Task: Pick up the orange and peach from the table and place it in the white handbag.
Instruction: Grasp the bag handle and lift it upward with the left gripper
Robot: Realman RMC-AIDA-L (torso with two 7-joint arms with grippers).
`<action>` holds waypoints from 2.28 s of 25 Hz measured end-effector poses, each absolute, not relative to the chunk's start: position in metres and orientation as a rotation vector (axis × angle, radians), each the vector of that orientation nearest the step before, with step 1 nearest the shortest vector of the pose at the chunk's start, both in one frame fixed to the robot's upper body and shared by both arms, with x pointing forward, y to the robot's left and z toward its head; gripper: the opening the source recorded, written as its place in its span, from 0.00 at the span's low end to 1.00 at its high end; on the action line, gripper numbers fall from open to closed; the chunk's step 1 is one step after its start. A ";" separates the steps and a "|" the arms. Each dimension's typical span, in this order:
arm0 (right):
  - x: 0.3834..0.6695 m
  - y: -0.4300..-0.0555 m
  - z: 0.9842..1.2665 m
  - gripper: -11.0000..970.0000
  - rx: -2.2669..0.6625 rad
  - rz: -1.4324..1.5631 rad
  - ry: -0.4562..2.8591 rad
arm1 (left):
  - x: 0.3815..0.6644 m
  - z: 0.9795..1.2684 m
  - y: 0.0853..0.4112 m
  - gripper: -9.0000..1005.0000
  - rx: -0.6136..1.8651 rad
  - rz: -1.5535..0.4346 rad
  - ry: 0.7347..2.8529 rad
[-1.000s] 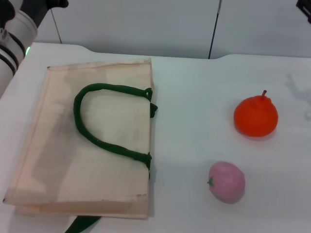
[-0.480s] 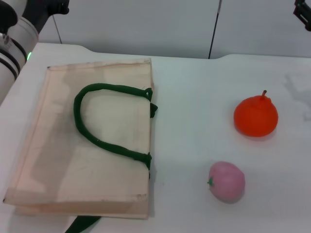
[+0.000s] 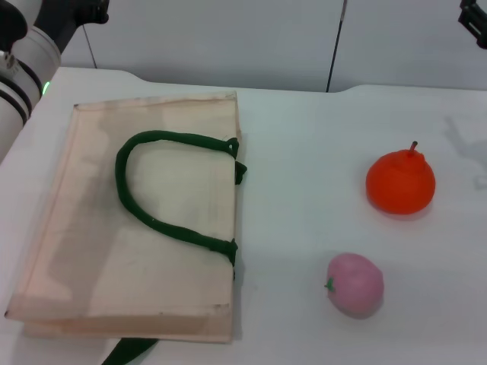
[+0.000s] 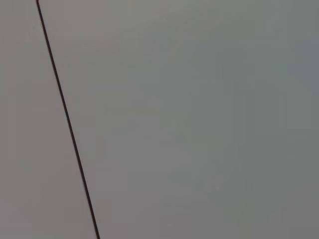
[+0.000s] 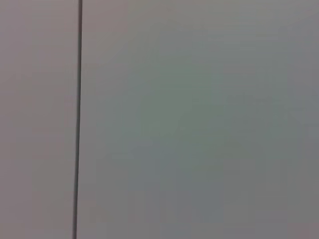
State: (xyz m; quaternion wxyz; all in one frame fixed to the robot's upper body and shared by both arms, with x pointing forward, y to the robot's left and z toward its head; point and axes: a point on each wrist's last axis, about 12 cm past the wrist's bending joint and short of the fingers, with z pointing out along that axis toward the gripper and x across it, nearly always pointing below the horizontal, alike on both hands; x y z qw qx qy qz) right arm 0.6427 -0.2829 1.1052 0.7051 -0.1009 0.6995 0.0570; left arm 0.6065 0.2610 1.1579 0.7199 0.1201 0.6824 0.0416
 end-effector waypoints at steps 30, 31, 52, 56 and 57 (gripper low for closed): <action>0.642 -0.284 1.103 0.84 -0.235 0.123 1.564 | 0.604 1.200 0.248 0.40 0.525 -0.131 2.137; 0.642 -0.284 1.103 0.84 -0.235 0.122 1.564 | 0.602 1.199 0.250 0.40 0.526 -0.136 2.164; 0.642 -0.283 1.104 0.84 -0.236 0.133 1.561 | 0.611 1.198 0.273 0.40 0.776 -0.092 2.399; 0.642 -0.282 1.106 0.84 -0.236 0.141 1.557 | 0.615 1.193 0.271 0.39 0.828 -0.080 2.384; 0.642 -0.281 1.106 0.84 -0.236 0.144 1.555 | 0.616 1.191 0.270 0.39 0.837 -0.081 2.386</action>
